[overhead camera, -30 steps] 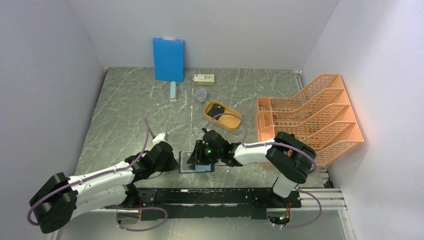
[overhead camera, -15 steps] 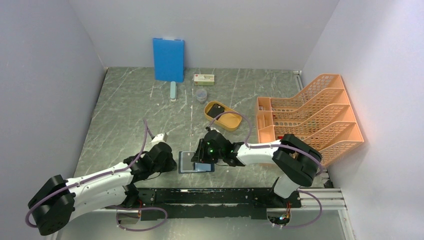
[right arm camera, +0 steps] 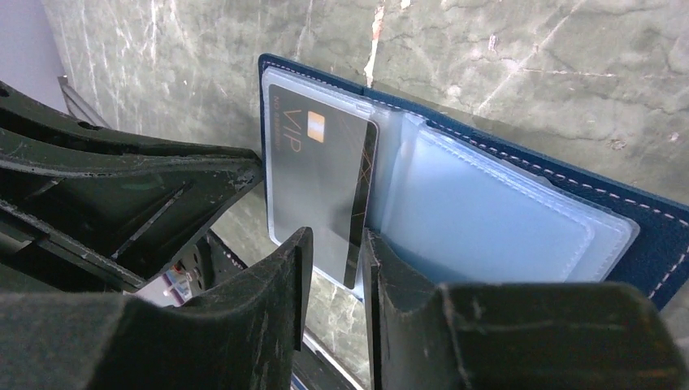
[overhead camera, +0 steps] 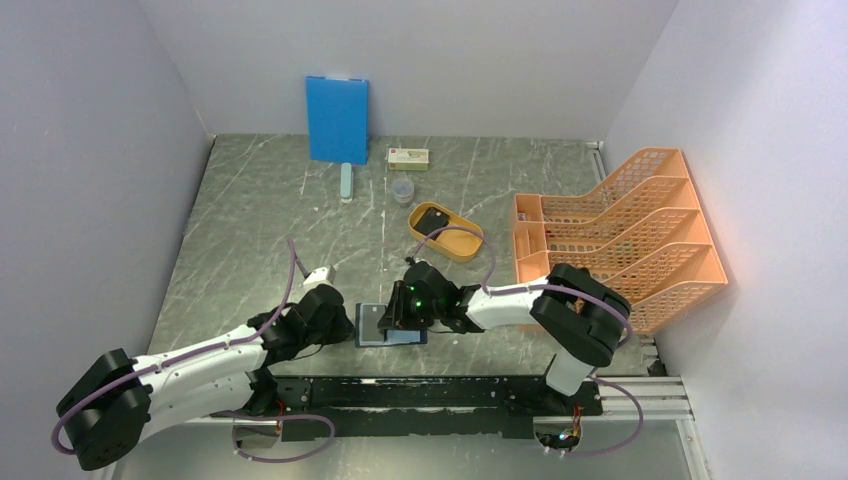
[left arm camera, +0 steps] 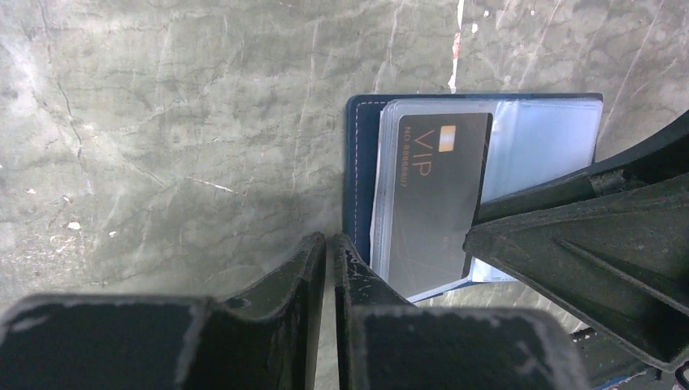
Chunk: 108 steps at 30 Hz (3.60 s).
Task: Put the credit cards into the card holder
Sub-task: Insert the credit card into the card holder, then pick up the credit card from the storage box.
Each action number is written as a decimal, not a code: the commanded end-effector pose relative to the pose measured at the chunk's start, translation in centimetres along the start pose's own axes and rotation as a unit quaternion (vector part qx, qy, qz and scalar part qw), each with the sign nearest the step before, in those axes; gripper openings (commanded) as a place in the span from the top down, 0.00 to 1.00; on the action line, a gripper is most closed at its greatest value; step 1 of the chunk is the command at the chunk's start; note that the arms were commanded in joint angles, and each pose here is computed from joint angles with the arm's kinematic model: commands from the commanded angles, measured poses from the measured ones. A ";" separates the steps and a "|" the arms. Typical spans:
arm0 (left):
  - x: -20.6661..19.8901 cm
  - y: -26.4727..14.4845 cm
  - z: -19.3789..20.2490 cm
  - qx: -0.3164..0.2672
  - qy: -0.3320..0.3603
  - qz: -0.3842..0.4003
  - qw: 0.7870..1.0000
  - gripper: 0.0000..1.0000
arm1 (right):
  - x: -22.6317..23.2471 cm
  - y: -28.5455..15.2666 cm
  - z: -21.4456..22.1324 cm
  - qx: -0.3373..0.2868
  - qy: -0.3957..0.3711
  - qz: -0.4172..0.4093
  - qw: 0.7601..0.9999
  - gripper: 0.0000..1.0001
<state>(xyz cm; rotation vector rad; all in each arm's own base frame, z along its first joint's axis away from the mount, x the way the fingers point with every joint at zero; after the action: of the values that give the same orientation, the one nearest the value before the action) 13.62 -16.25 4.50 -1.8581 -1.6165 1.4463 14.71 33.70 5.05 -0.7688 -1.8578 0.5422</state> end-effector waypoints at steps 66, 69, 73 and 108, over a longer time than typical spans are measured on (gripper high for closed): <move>-2.1 -3.1 -3.3 -0.045 0.026 0.009 0.999 0.34 | -14.1 -2.1 -23.4 -0.257 0.156 0.188 0.935 0.47; -2.0 -3.0 -3.2 -0.044 0.027 0.007 0.999 0.34 | -14.3 -1.7 -23.2 -0.251 0.157 0.187 0.937 0.48; -1.8 -2.9 -3.2 -0.045 0.026 0.004 0.999 0.34 | -14.7 -1.3 -22.8 -0.242 0.155 0.190 0.939 0.54; -1.4 -2.6 -2.8 -0.041 0.025 0.000 0.999 0.35 | -15.8 -2.6 -21.3 -0.241 0.166 0.175 0.940 0.61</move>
<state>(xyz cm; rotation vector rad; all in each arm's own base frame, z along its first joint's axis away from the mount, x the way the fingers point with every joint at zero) 14.41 -15.26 8.42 -1.9061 -1.6766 1.3202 38.69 21.86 5.67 -1.4310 -1.5751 0.1205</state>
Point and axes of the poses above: each gripper's point midway between its finger pads, its own y axis out along the fingers, its own x axis along the line the jaws close on, z = x × y, the point moved 4 cm from there along -y, back along the fingers, and after that the axes turned 7 degrees about -y, right-handed, at the moved point
